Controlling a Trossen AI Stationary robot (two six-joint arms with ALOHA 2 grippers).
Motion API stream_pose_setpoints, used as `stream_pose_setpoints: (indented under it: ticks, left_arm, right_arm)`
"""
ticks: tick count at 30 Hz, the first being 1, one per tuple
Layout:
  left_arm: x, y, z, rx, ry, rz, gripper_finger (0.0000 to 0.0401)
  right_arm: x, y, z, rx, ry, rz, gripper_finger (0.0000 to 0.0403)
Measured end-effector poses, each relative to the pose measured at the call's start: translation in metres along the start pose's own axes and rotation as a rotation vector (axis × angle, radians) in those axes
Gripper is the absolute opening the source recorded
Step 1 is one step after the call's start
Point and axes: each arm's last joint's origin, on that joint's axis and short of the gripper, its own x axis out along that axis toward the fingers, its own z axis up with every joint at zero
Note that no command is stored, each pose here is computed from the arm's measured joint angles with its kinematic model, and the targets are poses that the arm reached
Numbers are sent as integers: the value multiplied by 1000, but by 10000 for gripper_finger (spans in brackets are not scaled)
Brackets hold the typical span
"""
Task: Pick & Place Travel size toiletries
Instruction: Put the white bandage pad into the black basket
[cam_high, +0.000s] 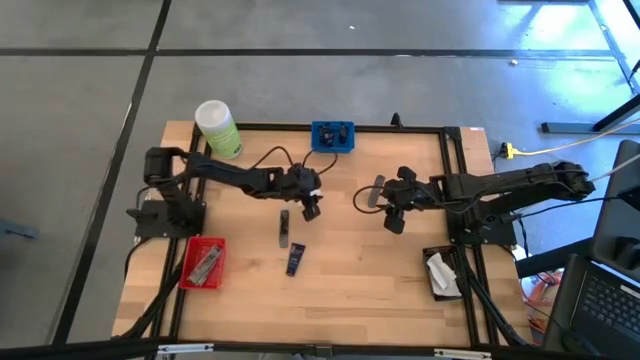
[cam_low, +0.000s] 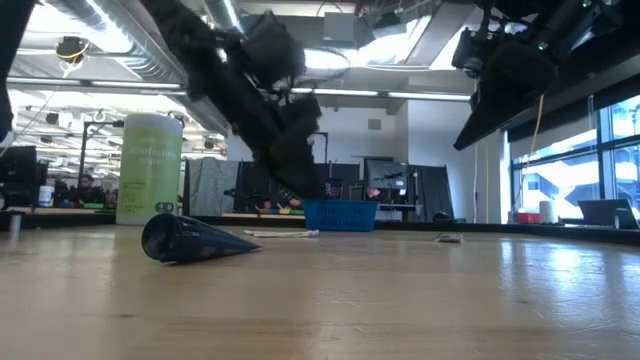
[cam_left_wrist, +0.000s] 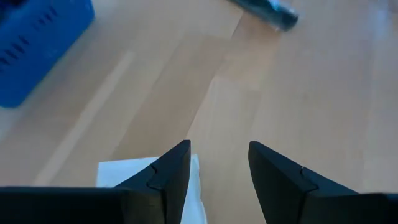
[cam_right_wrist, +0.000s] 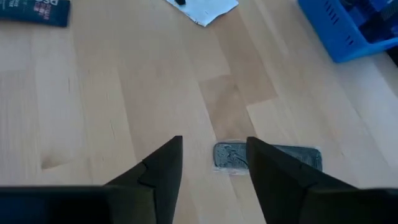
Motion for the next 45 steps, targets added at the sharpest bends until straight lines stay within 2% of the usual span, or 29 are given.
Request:
stream_pose_setpoints:
  ticks: [7,20,28,37,42,45]
  left_arm:
    - [29,6,-15,8,35,44,159]
    - [32,7,-24,6,102,32,154]
    - [31,8,-25,10,119,58,105]
    - [31,8,-26,12,131,59,13]
    - [30,7,-26,6,132,46,3]
    - [27,5,-24,-20,138,-12,2]
  right_arm:
    - [0,1,0,-7,7,25,161]
    - [0,1,0,-11,6,22,132]
    - [0,1,0,-11,6,22,122]
    - [0,1,0,-15,7,24,106]
    - [0,1,0,-12,7,26,94]
    - [0,2,0,-6,12,63,87]
